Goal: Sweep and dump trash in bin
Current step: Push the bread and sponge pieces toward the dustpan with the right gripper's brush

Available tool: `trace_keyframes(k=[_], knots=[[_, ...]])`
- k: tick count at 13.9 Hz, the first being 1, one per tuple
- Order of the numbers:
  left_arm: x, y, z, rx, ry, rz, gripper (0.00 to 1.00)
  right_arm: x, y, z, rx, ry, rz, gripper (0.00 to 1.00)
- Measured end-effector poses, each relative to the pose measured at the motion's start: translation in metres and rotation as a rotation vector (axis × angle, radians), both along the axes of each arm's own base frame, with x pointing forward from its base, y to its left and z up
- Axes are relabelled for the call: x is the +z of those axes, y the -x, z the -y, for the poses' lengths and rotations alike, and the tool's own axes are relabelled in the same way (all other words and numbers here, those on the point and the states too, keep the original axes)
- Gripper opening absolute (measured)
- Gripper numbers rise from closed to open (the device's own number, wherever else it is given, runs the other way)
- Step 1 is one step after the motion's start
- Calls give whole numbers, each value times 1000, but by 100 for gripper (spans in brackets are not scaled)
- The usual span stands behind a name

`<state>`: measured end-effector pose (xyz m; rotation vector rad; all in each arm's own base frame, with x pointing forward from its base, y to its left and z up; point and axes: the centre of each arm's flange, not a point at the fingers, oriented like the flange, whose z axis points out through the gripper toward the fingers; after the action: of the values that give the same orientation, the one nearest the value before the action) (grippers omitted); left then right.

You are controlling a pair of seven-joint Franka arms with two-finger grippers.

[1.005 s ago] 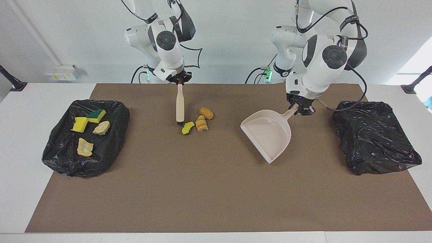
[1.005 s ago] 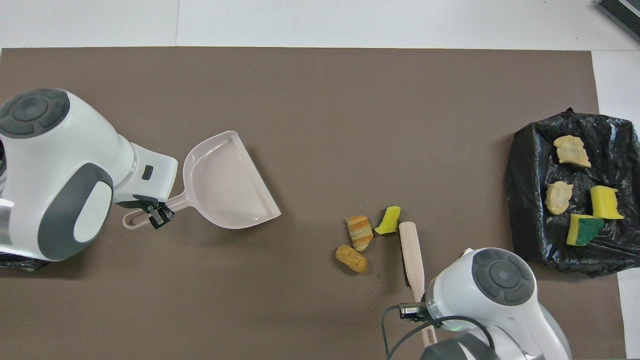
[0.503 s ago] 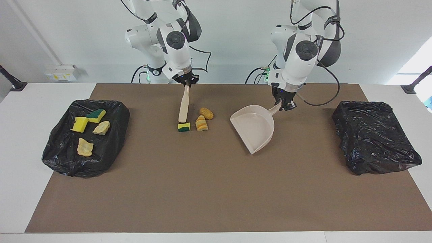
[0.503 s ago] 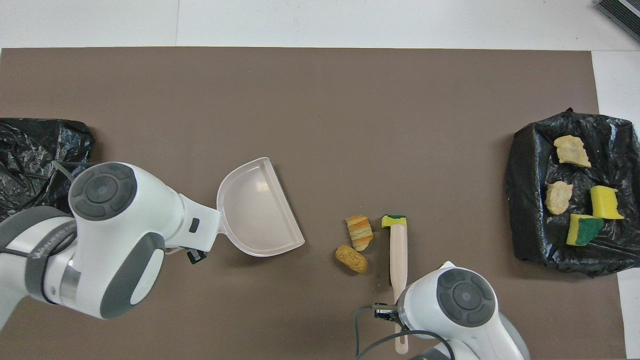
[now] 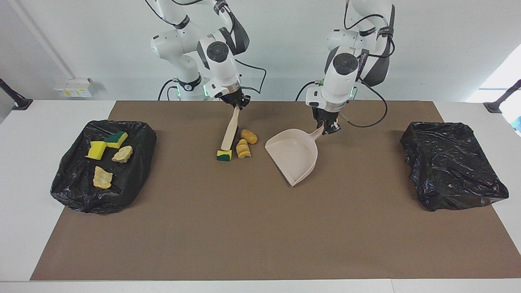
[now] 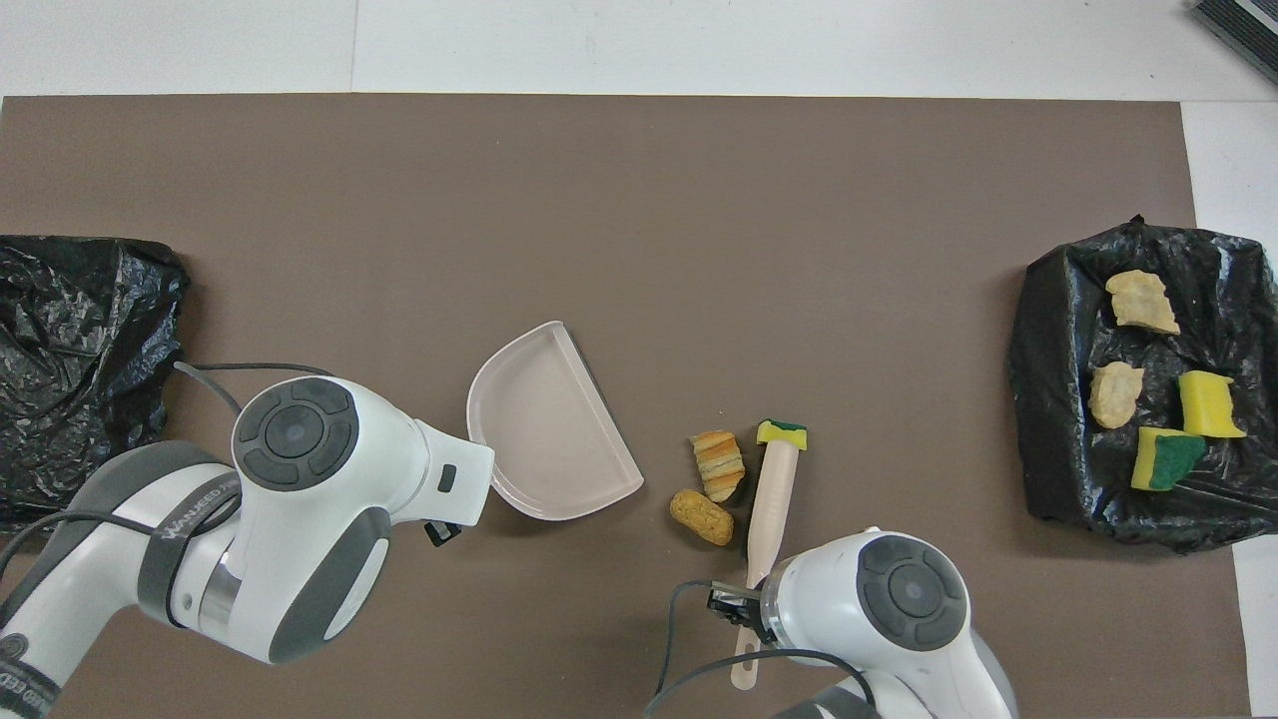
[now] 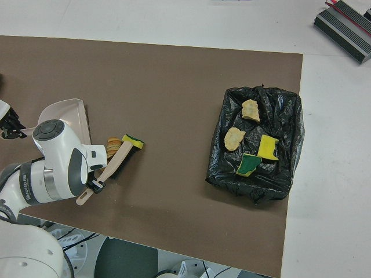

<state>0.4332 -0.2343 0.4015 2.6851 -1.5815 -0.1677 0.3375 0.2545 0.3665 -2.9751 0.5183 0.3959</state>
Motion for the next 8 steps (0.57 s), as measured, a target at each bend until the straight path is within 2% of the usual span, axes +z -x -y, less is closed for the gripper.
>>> trace_keyframes(k=[2, 6, 8], knots=[[-2, 1, 0, 3, -2, -3, 32, -4, -1, -15, -23, 0, 6, 26], [-4, 2, -1, 6, -4, -7, 32, -8, -2, -25, 58, -9, -8, 26], [-6, 3, -2, 4, -7, -13, 32, -6, -4, -26, 34, -7, -13, 26]])
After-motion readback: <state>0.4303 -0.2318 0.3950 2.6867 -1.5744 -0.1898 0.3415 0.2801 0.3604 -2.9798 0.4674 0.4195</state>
